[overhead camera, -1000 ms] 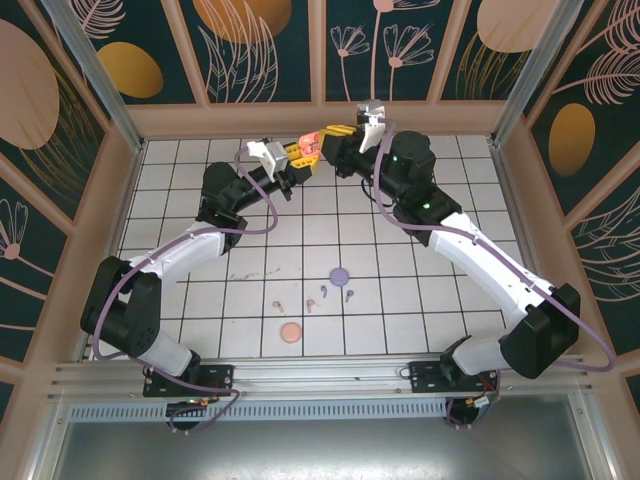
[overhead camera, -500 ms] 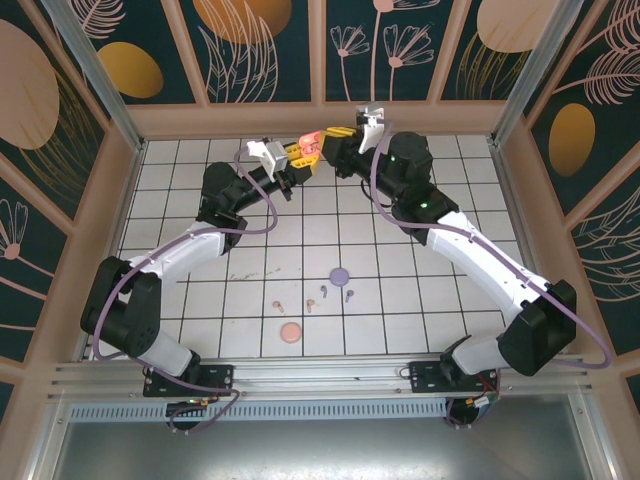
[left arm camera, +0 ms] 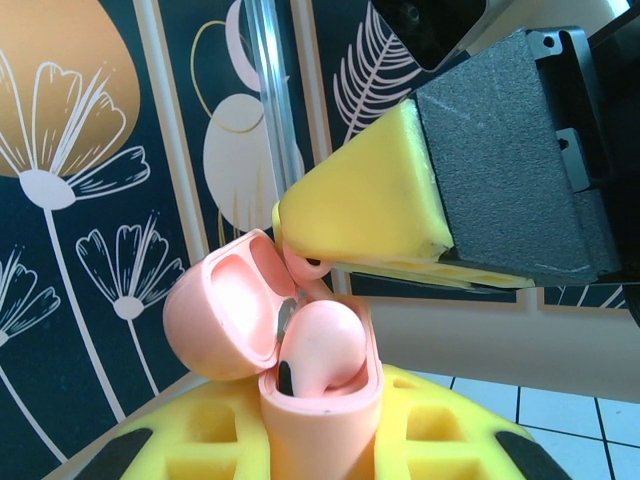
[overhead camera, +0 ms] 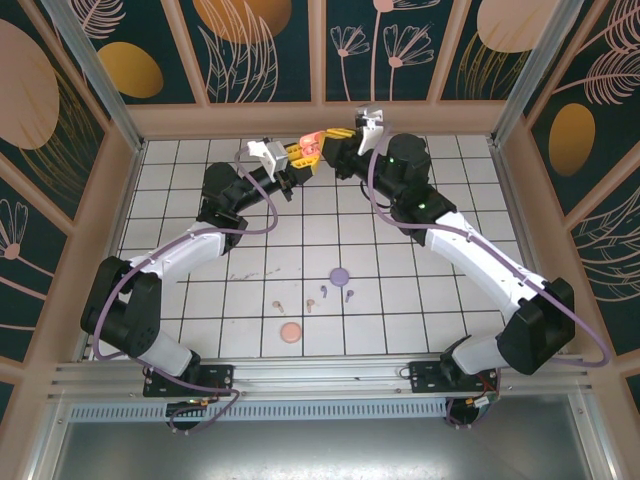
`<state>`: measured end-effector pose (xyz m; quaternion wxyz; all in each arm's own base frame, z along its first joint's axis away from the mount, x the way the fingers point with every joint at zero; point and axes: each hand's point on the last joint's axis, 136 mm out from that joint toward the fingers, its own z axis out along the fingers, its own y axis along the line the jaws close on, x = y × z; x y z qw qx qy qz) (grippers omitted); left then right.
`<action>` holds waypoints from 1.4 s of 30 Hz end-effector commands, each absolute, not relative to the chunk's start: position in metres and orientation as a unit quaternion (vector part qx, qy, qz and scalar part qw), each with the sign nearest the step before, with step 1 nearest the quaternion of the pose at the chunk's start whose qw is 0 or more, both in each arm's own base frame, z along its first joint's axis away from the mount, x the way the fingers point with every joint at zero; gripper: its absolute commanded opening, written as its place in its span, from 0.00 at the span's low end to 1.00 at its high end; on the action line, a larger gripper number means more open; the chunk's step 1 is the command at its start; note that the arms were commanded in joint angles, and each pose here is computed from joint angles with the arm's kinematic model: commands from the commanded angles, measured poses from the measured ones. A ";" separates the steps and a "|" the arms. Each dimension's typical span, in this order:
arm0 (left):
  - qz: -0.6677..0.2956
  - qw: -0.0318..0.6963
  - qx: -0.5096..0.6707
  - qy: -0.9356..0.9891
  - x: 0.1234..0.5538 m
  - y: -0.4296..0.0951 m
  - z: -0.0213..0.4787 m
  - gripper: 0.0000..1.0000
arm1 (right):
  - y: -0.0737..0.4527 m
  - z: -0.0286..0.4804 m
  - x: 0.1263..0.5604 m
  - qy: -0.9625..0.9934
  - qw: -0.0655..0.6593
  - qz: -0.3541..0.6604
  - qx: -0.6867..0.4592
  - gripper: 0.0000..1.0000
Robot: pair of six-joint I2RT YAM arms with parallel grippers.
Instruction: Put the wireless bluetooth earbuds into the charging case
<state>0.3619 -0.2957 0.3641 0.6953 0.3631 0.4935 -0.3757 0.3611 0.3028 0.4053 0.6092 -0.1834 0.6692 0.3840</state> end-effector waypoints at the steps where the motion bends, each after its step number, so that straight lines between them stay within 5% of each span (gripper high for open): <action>1: -0.376 0.723 0.362 0.453 0.347 -0.290 0.398 0.00 | 0.312 0.390 0.360 0.672 0.606 0.371 -0.208 0.19; 18: -0.376 0.726 0.358 0.451 0.347 -0.290 0.400 0.00 | 0.334 0.352 0.343 0.686 0.595 0.307 -0.285 0.19; 42: -0.369 0.728 0.353 0.457 0.351 -0.289 0.397 0.00 | 0.320 0.355 0.340 0.701 0.594 0.300 -0.255 0.36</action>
